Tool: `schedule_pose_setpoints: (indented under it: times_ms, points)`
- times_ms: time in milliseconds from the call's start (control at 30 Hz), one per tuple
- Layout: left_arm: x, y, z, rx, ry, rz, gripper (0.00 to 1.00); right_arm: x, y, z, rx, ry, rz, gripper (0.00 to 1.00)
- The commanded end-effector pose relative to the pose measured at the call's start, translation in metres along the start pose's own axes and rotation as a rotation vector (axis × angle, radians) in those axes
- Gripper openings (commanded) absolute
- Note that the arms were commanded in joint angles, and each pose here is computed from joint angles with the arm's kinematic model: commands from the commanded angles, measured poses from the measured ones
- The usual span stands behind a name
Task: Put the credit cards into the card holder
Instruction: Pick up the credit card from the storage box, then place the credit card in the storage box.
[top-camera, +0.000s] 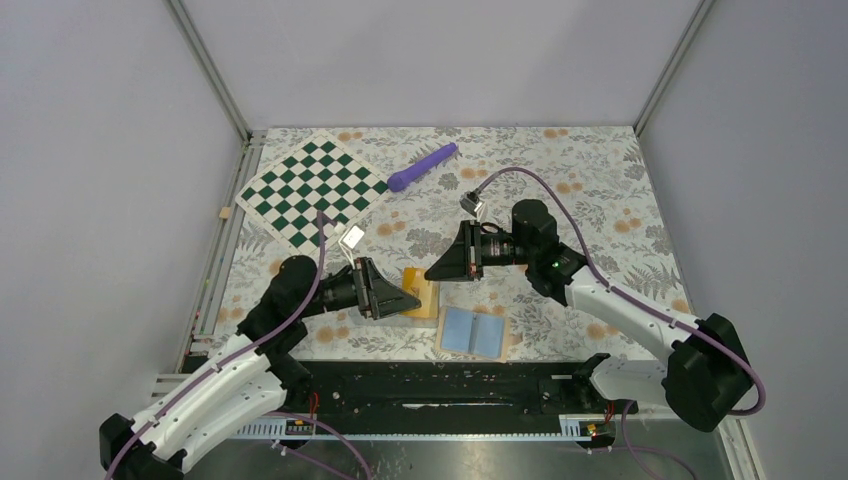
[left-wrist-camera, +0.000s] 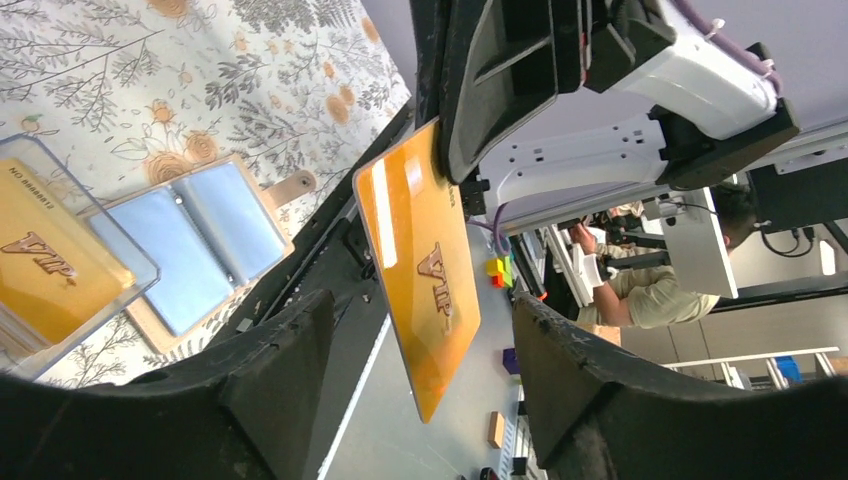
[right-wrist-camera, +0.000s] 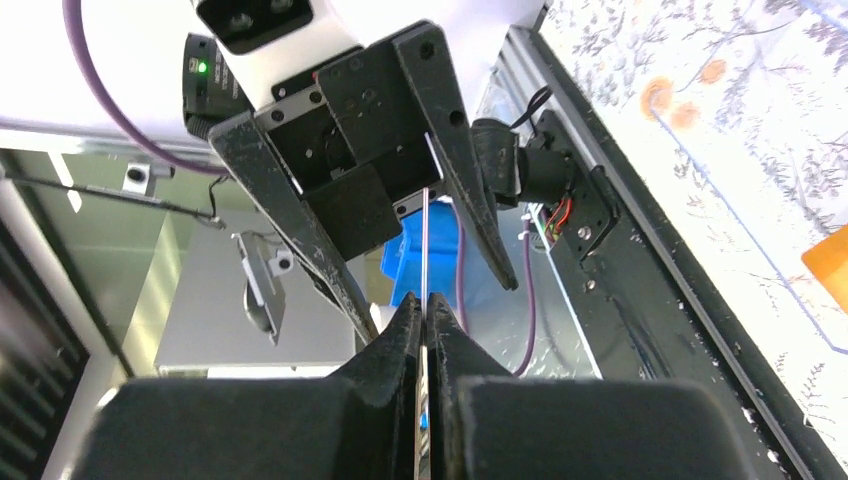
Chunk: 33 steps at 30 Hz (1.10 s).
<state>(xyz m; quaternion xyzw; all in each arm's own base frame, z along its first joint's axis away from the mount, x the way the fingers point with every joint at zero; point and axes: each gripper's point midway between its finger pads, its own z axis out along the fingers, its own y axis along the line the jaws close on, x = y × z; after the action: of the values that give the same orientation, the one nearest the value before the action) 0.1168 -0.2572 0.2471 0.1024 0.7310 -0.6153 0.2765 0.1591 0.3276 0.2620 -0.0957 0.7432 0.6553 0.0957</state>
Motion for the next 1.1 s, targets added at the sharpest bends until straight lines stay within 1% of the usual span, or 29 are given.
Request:
schedule_pose_setpoints:
  times_ms: [0,100,233,267,300,400,433,467,500,533,600,633,667,700,767,800,833,900,933,1067]
  points:
    - [-0.006,-0.006,-0.001,0.008,-0.025,0.027,0.6,-0.015,0.008,-0.005,0.028,-0.079,-0.046,0.0]
    - [-0.007,-0.01,0.0,0.039,-0.032,0.025,0.5,-0.016,0.005,-0.006,0.039,-0.087,-0.037,0.0]
    - [-0.007,-0.019,0.0,0.087,-0.031,0.028,0.41,-0.02,-0.001,-0.009,0.063,-0.12,-0.02,0.0]
    - [-0.007,-0.02,0.0,0.094,-0.027,0.027,0.35,-0.022,-0.002,-0.009,0.068,-0.128,-0.015,0.0]
    - [-0.007,-0.021,0.0,0.099,-0.026,0.027,0.27,-0.022,-0.002,-0.01,0.07,-0.131,-0.012,0.0]
    - [-0.006,-0.018,0.002,0.091,-0.018,0.015,0.01,-0.024,-0.003,-0.01,0.073,-0.142,-0.006,0.0]
    - [-0.006,-0.016,0.003,0.086,-0.015,0.011,0.0,-0.024,-0.003,-0.01,0.074,-0.143,-0.005,0.0]
    - [-0.005,-0.015,0.004,0.081,-0.013,0.008,0.0,-0.025,-0.002,-0.01,0.072,-0.141,-0.005,0.04]
    - [-0.005,-0.013,0.004,0.075,-0.012,0.009,0.0,-0.024,-0.001,-0.01,0.067,-0.136,-0.008,0.14]
    - [-0.006,-0.012,0.004,0.065,-0.016,0.01,0.0,-0.024,-0.001,-0.01,0.062,-0.137,-0.014,0.29]
    - [-0.008,-0.01,0.004,0.046,-0.024,0.02,0.0,-0.025,-0.004,-0.014,0.072,-0.162,-0.009,0.53]
    - [-0.008,-0.008,0.003,0.034,-0.029,0.026,0.0,-0.026,-0.006,-0.017,0.079,-0.179,-0.01,0.63]
    - [-0.009,-0.007,0.003,0.022,-0.034,0.033,0.0,-0.027,-0.008,-0.021,0.09,-0.192,-0.011,0.7]
    - [-0.009,-0.006,0.002,0.011,-0.036,0.036,0.0,-0.027,-0.01,-0.024,0.104,-0.201,-0.017,0.74]
    - [-0.008,-0.003,0.001,-0.004,-0.032,0.037,0.0,-0.025,-0.014,-0.027,0.14,-0.197,-0.026,0.76]
    - [-0.008,-0.002,0.001,-0.01,-0.031,0.039,0.0,-0.024,-0.014,-0.028,0.149,-0.191,-0.039,0.74]
    - [-0.007,-0.001,0.001,-0.013,-0.026,0.038,0.0,-0.024,-0.013,-0.029,0.155,-0.183,-0.045,0.71]
    - [-0.006,0.003,0.001,-0.029,-0.02,0.033,0.0,-0.023,-0.011,-0.029,0.163,-0.165,-0.057,0.58]
    - [-0.006,0.004,0.001,-0.032,-0.02,0.034,0.0,-0.022,-0.01,-0.029,0.168,-0.157,-0.061,0.55]
    - [-0.006,0.006,0.003,-0.041,-0.021,0.034,0.0,-0.018,-0.019,-0.029,0.226,-0.116,-0.03,0.53]
